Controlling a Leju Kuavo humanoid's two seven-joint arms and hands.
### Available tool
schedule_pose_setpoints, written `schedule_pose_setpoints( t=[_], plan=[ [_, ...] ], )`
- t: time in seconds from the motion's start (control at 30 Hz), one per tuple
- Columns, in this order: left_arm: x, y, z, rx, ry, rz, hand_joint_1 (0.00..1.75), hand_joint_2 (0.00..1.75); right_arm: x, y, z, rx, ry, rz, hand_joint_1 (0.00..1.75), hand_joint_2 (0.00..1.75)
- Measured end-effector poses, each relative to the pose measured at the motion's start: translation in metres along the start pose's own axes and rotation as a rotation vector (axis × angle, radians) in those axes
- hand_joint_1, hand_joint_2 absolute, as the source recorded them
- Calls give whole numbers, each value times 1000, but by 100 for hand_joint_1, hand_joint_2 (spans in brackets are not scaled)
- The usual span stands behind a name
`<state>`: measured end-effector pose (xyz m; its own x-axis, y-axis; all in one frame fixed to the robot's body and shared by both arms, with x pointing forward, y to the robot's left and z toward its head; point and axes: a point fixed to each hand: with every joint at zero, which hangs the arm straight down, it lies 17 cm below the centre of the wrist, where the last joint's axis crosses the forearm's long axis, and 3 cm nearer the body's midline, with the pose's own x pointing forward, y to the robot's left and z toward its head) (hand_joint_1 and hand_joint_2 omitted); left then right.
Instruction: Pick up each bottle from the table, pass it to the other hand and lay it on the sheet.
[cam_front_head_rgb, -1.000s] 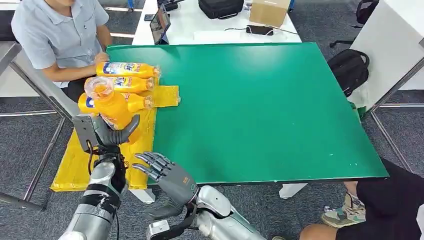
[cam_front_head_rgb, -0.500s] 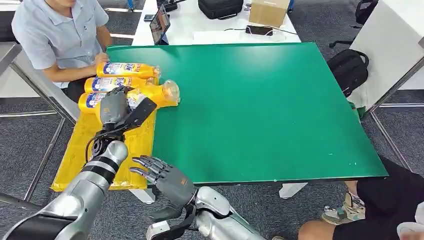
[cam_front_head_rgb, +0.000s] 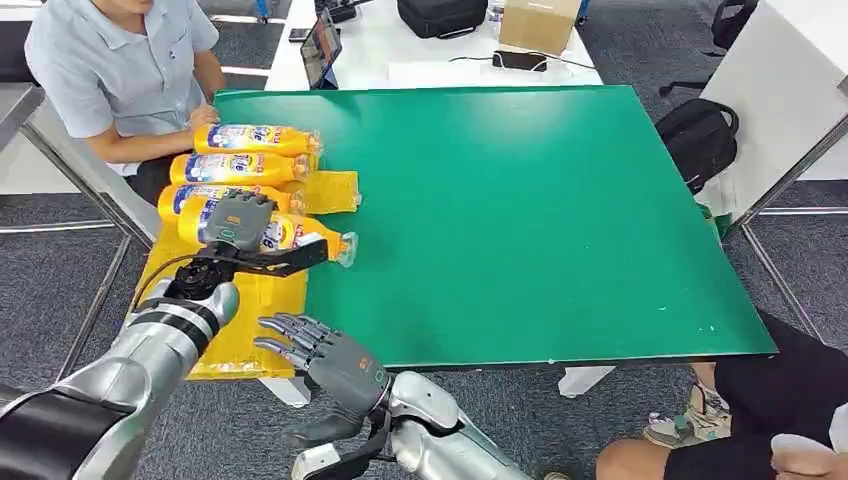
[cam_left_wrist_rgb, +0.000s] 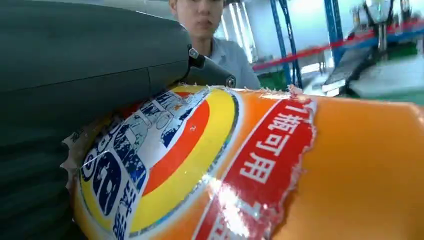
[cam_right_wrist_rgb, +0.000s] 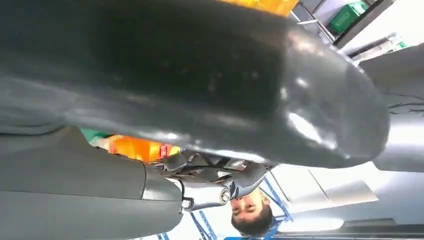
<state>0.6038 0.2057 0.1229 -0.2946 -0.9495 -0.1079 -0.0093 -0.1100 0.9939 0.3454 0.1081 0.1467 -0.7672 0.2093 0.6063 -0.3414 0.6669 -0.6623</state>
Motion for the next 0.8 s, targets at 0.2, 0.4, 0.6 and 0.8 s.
schedule_pose_setpoints(
  t=[0.2, 0.4, 0.6, 0.8],
  plan=[
    [-11, -26, 5, -174, -3, 14, 175, 175, 5, -1, -1, -8, -9, -21, 0, 0],
    [-7, -39, 10, -231, -10, 109, 175, 175, 5, -2, -2, -11, -6, -37, 0, 0],
    [-6, -48, 14, -265, 4, 148, 175, 175, 5, -3, -2, -16, -3, -47, 0, 0],
    [-3, -59, 19, -284, 35, 210, 162, 175, 5, -4, -3, -21, -2, -51, 0, 0]
  ],
)
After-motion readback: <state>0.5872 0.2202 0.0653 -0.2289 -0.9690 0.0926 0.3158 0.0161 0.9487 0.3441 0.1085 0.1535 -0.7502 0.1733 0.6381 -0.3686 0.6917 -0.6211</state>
